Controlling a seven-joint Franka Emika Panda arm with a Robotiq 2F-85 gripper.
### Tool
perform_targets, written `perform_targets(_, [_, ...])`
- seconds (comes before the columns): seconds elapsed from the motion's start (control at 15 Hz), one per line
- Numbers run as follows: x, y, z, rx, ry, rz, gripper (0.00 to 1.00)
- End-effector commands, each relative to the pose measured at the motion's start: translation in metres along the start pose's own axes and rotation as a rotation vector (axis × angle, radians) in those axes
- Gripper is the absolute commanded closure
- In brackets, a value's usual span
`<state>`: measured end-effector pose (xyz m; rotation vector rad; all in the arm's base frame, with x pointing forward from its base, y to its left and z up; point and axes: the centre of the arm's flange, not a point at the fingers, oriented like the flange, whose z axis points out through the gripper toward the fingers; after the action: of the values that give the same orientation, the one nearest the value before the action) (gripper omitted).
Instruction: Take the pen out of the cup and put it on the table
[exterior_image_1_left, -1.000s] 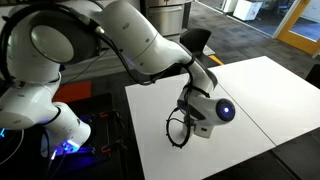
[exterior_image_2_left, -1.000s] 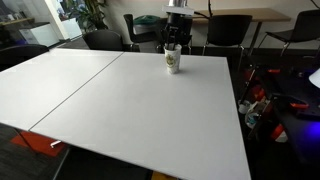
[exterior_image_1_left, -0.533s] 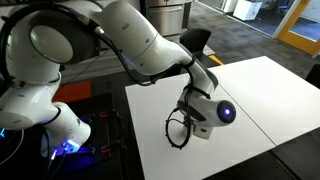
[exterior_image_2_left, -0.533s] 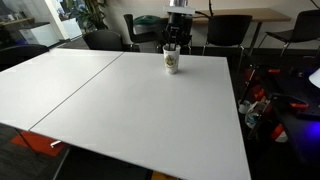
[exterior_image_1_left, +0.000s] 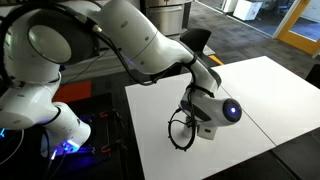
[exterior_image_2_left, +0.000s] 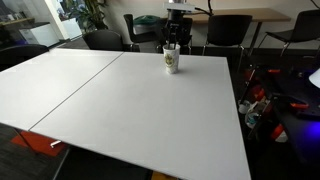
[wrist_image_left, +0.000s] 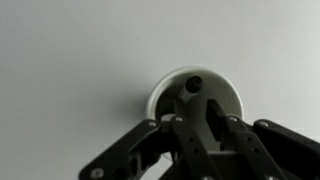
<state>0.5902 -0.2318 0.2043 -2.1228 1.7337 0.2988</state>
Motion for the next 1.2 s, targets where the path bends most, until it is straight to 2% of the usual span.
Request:
perform_targets(0.0, [0.001, -0.013, -0.01, -0.026, -0.018, 0.017, 0.71])
perform_targets(0.27, [0.0, -0.018, -0.009, -0.048, -0.033, 0.012, 0.73])
perform_targets(0.8, [0.001, -0.01, 0.003, -0.079, -0.055, 0.03, 0.66])
perform_targets(1.13, [0.004, -0.012, 0.011, -0.082, -0.058, 0.028, 0.67])
